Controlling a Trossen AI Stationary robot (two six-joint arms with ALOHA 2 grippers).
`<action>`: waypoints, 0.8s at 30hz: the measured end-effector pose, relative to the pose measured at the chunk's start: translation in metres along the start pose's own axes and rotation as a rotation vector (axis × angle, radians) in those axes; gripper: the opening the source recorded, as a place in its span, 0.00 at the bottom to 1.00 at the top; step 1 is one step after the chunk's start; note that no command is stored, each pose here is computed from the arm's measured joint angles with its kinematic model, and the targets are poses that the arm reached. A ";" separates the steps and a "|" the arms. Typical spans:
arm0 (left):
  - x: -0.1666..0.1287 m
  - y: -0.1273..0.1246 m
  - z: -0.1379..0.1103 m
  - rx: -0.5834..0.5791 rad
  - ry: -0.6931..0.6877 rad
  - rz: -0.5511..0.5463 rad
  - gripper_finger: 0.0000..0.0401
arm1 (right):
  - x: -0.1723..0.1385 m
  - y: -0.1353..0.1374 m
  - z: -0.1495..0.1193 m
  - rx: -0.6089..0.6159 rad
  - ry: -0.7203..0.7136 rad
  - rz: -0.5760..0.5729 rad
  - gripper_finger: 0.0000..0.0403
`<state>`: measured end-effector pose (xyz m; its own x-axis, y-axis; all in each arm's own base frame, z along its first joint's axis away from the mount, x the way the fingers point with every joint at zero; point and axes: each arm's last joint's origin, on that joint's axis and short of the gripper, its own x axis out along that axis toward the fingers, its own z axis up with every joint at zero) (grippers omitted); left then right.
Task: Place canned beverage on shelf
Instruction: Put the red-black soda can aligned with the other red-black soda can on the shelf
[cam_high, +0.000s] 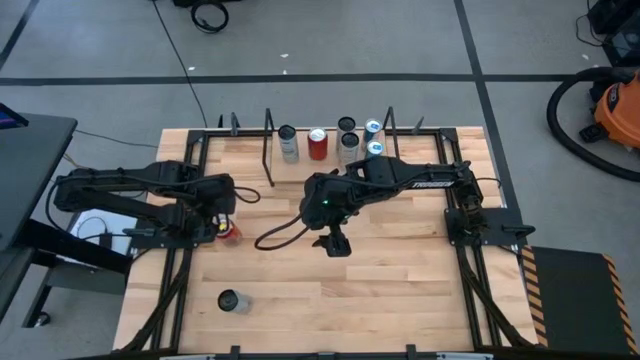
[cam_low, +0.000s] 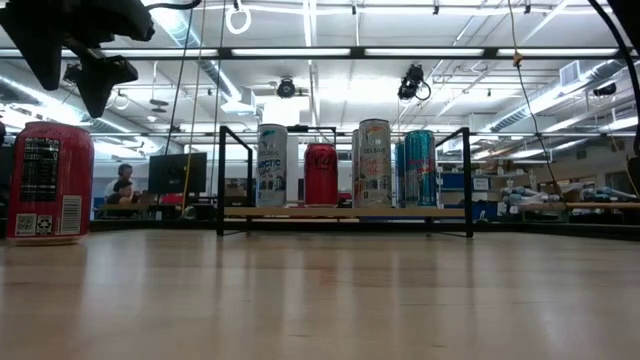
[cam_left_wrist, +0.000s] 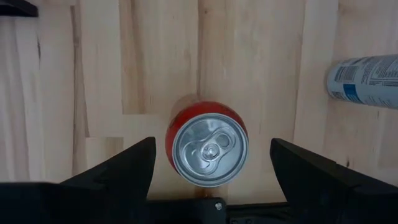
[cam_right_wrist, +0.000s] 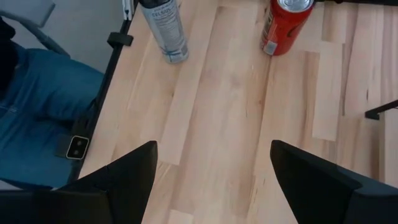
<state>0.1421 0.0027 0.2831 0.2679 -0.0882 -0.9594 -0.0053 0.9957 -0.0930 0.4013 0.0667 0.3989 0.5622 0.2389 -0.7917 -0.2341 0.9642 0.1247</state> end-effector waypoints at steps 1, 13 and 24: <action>0.000 0.000 0.000 -0.004 0.001 0.001 0.79 | 0.000 0.000 0.000 0.000 0.000 0.000 0.80; 0.000 0.000 -0.004 0.195 0.043 -0.004 0.79 | 0.000 0.000 0.001 -0.003 -0.006 0.000 0.80; 0.012 0.001 -0.006 0.229 0.056 -0.018 0.79 | 0.000 0.000 0.001 0.018 -0.006 0.000 0.80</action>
<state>0.1393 0.0028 0.2695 0.2124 -0.1007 -0.9720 0.2197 0.9741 -0.0529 0.4019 0.0667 0.3992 0.5672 0.2397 -0.7879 -0.2202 0.9660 0.1354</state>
